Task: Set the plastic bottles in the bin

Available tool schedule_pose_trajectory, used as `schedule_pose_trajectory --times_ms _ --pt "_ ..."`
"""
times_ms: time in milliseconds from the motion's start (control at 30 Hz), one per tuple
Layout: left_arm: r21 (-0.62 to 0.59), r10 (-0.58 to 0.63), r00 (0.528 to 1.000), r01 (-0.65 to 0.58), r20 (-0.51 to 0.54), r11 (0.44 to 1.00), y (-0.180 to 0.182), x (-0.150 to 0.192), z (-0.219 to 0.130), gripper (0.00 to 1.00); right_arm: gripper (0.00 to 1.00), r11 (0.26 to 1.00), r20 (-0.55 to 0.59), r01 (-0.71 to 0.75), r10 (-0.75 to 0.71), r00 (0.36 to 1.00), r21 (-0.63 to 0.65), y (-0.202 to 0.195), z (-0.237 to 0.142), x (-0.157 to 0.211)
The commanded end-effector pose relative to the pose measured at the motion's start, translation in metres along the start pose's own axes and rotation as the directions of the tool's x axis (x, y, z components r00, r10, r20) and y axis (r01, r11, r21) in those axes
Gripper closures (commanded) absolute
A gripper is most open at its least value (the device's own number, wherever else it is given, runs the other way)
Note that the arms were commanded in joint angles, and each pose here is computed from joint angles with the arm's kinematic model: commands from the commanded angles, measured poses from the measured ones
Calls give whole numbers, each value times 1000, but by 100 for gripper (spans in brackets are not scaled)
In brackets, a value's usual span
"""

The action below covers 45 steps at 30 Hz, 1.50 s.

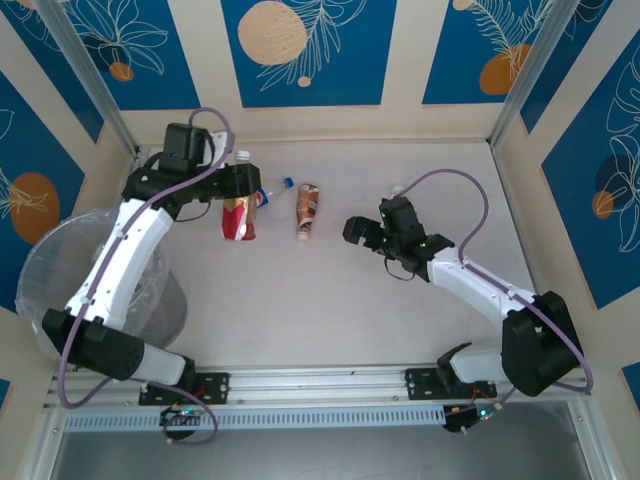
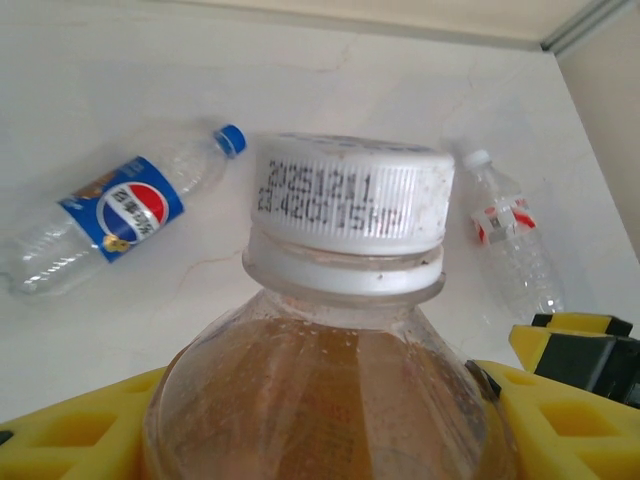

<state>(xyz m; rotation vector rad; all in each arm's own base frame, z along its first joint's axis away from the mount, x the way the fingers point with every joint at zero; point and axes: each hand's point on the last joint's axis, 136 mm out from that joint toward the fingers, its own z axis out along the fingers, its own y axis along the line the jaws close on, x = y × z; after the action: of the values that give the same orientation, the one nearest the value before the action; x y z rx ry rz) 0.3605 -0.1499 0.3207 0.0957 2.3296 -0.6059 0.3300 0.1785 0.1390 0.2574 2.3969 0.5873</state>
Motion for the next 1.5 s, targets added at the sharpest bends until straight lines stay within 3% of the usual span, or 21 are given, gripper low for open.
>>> schedule_pose_trajectory --times_ms 0,233,367,500,700,1000,1367,1467 --pt "53 -41 996 37 75 998 -3 -15 -38 40 0 999 16 15 -14 1000 -33 12 -2 -12" --pt "88 -124 983 113 134 990 4 -23 -79 40 0 999 -5 19 -19 1000 -38 14 2 -10" --pt "-84 -83 970 104 227 991 26 -30 -113 43 0 998 -8 22 -22 1000 -56 18 3 -10" --pt "-291 -22 949 119 314 949 55 -30 -149 45 0 997 -9 23 -24 1000 -77 20 5 -7" --pt "-416 25 923 149 384 897 70 -27 -185 47 1 997 -22 33 -35 999 -69 19 9 -6" --pt "-586 134 882 180 451 790 87 -26 -241 47 1 997 -10 41 -42 999 -69 20 11 -8" --pt "-757 228 856 249 463 604 119 -15 -275 48 1 997 -32 47 -50 998 -65 19 17 -4" --pt "-811 253 860 264 443 523 128 -6 -291 47 1 997 -27 48 -50 998 -60 18 18 -5"
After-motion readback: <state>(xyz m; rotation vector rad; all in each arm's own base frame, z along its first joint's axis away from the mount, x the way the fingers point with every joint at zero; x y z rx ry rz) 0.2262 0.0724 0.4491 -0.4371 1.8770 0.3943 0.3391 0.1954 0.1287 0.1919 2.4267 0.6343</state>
